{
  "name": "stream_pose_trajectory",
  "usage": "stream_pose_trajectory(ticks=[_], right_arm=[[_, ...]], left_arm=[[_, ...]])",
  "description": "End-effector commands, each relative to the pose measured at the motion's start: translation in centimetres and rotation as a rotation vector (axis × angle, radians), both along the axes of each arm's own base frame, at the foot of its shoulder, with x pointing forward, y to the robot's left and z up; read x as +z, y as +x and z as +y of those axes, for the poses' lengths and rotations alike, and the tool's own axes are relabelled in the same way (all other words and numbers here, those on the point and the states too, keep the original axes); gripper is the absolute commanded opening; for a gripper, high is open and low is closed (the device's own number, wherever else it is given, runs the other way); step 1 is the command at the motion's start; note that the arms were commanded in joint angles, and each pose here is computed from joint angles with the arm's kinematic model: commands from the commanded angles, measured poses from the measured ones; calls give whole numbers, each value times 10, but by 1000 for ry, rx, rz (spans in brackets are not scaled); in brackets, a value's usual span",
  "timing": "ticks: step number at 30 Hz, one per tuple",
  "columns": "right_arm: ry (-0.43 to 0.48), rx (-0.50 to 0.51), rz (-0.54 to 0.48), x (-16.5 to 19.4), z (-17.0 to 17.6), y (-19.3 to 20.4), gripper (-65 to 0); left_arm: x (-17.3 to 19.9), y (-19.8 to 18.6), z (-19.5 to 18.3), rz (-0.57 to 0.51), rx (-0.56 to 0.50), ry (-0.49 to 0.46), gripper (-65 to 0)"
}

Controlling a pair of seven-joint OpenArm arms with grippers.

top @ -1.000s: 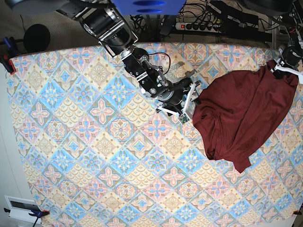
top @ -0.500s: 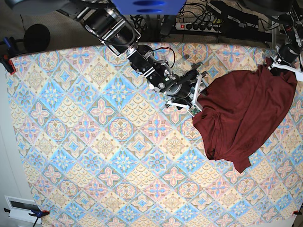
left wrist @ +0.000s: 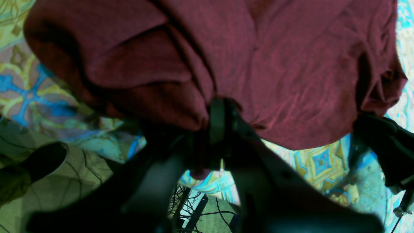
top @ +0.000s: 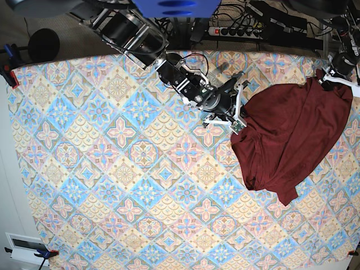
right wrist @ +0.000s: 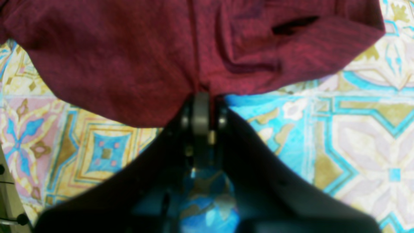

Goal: Layout the t-shirt on the table in an organized manner, then fold the t-shirt properly
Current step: 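Reach the right gripper to the shirt's loose edge and grasp it, then pull the shirt edge with the right gripper away from the left gripper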

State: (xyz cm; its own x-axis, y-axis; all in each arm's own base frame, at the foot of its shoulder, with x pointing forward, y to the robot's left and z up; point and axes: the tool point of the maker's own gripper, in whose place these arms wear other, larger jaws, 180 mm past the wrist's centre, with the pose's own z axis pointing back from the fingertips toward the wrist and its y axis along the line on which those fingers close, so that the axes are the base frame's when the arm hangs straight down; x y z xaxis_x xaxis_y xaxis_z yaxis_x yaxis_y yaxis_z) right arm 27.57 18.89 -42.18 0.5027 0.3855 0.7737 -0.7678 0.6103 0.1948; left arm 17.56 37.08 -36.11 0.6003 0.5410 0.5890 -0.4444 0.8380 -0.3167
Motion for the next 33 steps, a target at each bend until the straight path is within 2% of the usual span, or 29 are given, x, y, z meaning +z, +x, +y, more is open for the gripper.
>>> stream_pose_trajectory(ticks=[1, 6, 9, 11, 17, 24, 33], right_arm=[[63, -17, -39, 24, 8, 14, -645], [146, -120, -88, 60, -8, 47, -650], [155, -142, -101, 78, -16, 57, -650], [145, -184, -121, 83, -39, 69, -650], [111, -306, -136, 73, -109, 74, -650], [133, -447, -115, 73, -196, 63, -650], [104, -612, -125, 79, -278, 35, -650]], left_arm=[[13, 9, 5, -39, -13, 29, -650], [2, 22, -24, -28, -89, -10, -650], [-5, 30, -43, -22, -138, -38, -650], [-9, 35, -56, -17, -170, -55, -650], [-19, 38, -82, 2, -236, -89, -650], [-4, 48, -133, -38, -390, -96, -650], [-12, 42, -161, -14, -457, -138, -650]])
